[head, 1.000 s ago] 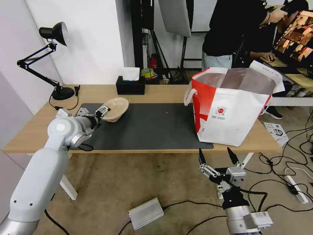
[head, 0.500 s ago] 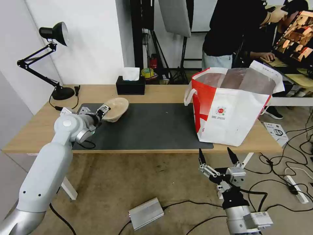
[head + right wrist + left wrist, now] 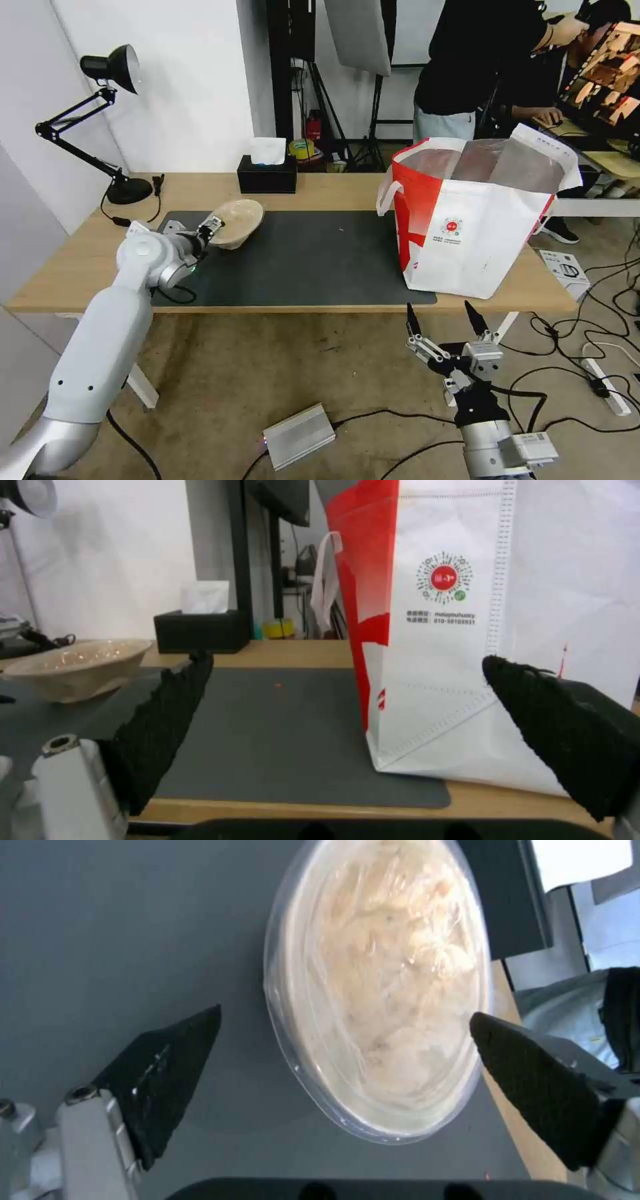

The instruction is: Pick up the trash from the table and place it into the takeout bag.

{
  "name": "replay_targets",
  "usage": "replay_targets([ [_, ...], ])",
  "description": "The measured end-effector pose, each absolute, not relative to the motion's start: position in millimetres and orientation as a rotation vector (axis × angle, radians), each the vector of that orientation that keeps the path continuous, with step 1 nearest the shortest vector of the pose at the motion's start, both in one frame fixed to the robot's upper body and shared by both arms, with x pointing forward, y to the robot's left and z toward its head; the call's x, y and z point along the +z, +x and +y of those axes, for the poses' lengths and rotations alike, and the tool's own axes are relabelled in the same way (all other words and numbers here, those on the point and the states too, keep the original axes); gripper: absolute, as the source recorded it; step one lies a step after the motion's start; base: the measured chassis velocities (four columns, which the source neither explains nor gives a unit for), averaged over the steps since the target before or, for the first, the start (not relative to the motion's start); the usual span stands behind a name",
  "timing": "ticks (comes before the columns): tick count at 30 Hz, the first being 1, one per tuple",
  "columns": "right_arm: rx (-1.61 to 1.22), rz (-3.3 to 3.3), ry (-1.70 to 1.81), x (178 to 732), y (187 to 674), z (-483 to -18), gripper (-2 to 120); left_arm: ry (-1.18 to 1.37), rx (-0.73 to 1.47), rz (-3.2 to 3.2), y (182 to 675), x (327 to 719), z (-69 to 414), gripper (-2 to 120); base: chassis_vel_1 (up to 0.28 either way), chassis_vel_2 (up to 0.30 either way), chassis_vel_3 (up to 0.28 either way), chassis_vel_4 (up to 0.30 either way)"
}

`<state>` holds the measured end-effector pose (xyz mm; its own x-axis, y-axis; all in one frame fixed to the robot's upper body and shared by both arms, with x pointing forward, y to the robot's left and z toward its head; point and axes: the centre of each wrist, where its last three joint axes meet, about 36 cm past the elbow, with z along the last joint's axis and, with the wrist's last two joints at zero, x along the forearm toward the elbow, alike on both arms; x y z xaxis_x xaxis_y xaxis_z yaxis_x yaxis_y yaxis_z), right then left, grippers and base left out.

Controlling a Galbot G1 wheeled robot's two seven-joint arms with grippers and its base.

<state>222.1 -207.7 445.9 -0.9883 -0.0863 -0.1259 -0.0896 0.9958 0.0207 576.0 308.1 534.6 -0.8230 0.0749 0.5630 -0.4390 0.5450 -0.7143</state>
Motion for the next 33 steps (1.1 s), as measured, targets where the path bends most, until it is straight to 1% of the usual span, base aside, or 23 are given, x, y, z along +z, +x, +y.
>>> replay_targets([
  [18,0.04,3.013,-0.133,446.0,222.1,-207.7,100,0.286,1.257,-2.234,591.2,532.3,300.3,100,0.0,0.0,0.0,0.0],
  [33,0.04,3.013,-0.133,445.9,222.1,-207.7,100,0.3,1.248,-2.233,602.5,522.5,294.1,100,0.0,0.0,0.0,0.0],
])
